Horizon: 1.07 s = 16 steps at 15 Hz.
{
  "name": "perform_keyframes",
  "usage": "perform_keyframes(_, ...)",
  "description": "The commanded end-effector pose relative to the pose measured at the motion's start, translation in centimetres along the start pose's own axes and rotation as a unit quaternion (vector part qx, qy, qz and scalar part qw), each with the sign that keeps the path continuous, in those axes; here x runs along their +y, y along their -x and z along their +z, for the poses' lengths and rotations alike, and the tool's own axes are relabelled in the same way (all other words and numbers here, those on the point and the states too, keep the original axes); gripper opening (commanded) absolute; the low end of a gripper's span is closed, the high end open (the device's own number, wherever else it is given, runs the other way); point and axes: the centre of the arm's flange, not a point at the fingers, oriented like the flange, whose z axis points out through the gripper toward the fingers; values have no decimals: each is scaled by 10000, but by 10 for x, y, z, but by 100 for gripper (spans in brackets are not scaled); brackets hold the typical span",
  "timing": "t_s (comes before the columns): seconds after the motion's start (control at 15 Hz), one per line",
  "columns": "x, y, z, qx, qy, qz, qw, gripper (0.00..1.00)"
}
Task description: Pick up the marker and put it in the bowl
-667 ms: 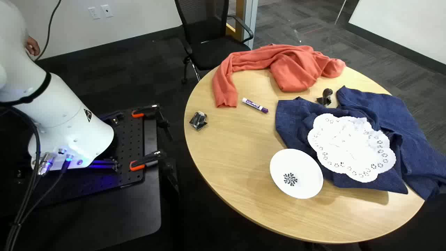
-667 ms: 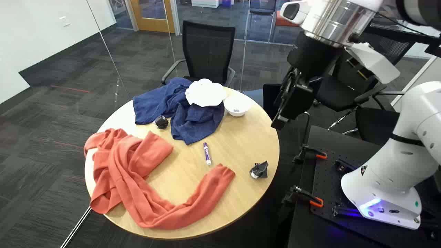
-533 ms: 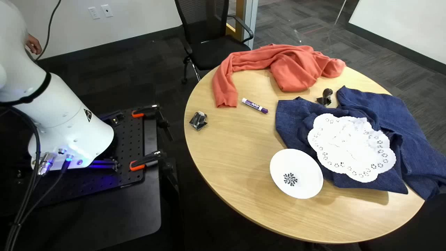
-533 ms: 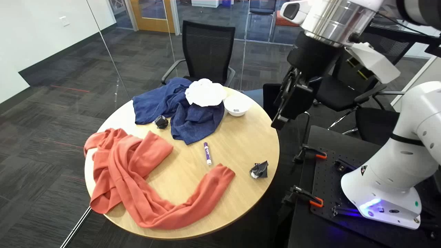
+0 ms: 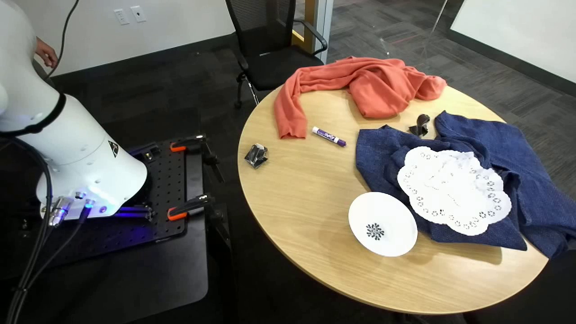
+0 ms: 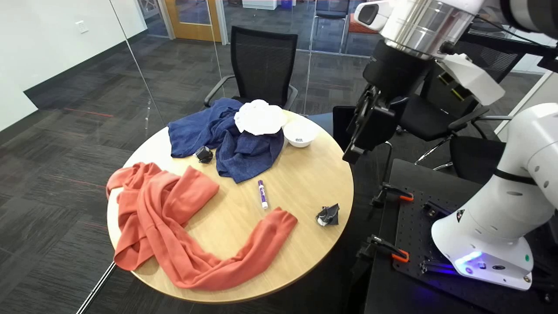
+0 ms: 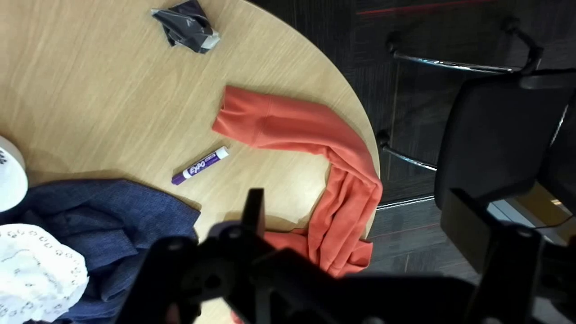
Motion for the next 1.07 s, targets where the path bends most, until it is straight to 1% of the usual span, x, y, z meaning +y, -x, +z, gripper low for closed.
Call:
perform_keyframes(0.0, 14, -23, 4, 2, 167, 363, 9992, 100)
perform_keyframes(0.2, 41, -50, 17, -42, 404, 896, 9952, 100)
perform_keyframes(0.4, 64, -78, 41, -31, 586, 1428, 9880, 100)
perform_keyframes(0.67, 75, -110, 86, 12, 701, 2091, 9754, 100)
perform_keyframes(0.8, 77, -125, 109, 118, 750, 2411, 9675, 100)
perform_keyframes(1.0, 83, -144, 142, 223, 849, 2922, 9523, 100)
